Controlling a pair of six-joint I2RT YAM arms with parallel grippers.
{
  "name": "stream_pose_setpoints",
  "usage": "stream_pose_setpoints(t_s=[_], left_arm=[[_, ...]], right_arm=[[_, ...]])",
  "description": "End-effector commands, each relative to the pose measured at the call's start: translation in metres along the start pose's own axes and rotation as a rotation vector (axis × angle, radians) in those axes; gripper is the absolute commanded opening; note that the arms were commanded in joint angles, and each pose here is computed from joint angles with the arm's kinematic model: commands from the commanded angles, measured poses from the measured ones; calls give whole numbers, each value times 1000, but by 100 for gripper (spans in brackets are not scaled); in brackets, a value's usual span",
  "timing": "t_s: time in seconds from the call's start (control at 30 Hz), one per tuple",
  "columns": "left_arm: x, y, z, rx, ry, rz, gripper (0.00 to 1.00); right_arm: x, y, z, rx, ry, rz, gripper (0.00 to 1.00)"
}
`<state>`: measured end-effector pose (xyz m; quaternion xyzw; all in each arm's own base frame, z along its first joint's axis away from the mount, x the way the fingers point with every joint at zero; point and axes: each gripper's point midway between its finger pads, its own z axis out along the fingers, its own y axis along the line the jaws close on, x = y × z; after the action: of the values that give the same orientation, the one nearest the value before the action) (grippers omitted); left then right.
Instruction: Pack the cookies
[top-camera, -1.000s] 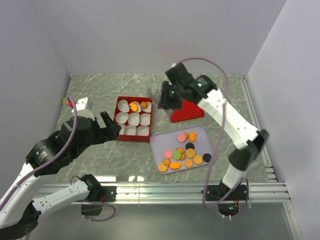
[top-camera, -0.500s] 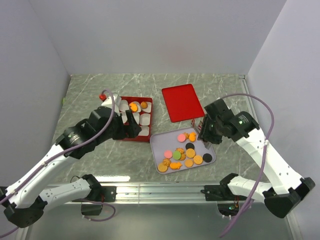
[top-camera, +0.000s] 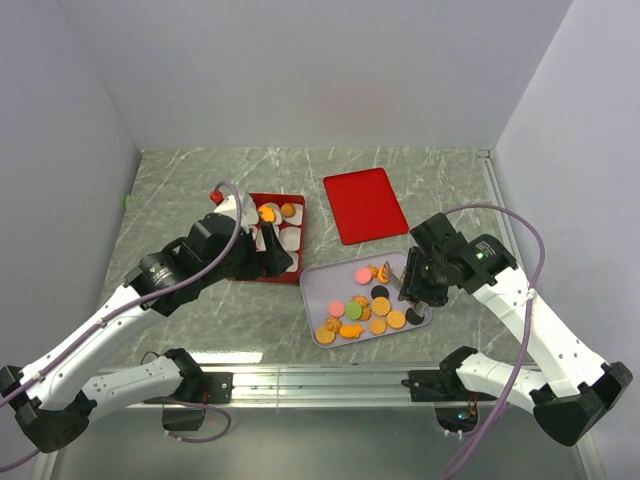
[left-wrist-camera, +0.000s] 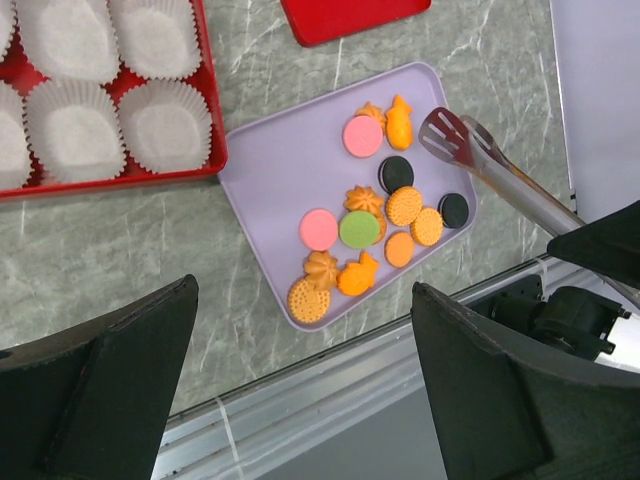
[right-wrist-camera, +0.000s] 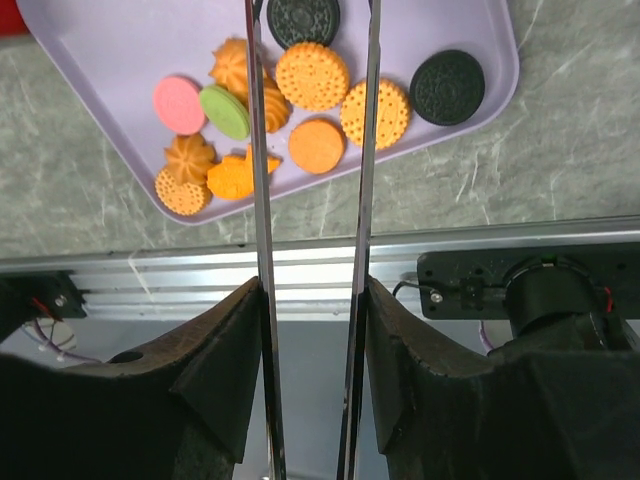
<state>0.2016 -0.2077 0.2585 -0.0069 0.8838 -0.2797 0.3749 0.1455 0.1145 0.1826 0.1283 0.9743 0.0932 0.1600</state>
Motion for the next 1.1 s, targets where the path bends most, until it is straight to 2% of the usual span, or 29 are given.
stream_pose_setpoints(t_s=[0.0,0.33,1.07], left_arm=[[-2,-6,-7,38,-24,-37,94],[5,3,-15,23,-23,-62,93],[5,9,-16,-3,-23,-42,92]], right_arm=[[3,3,2,-26,16,-15,50],[9,5,20,6,79,-52,52],[-3,5,41,97,95,-80,50]])
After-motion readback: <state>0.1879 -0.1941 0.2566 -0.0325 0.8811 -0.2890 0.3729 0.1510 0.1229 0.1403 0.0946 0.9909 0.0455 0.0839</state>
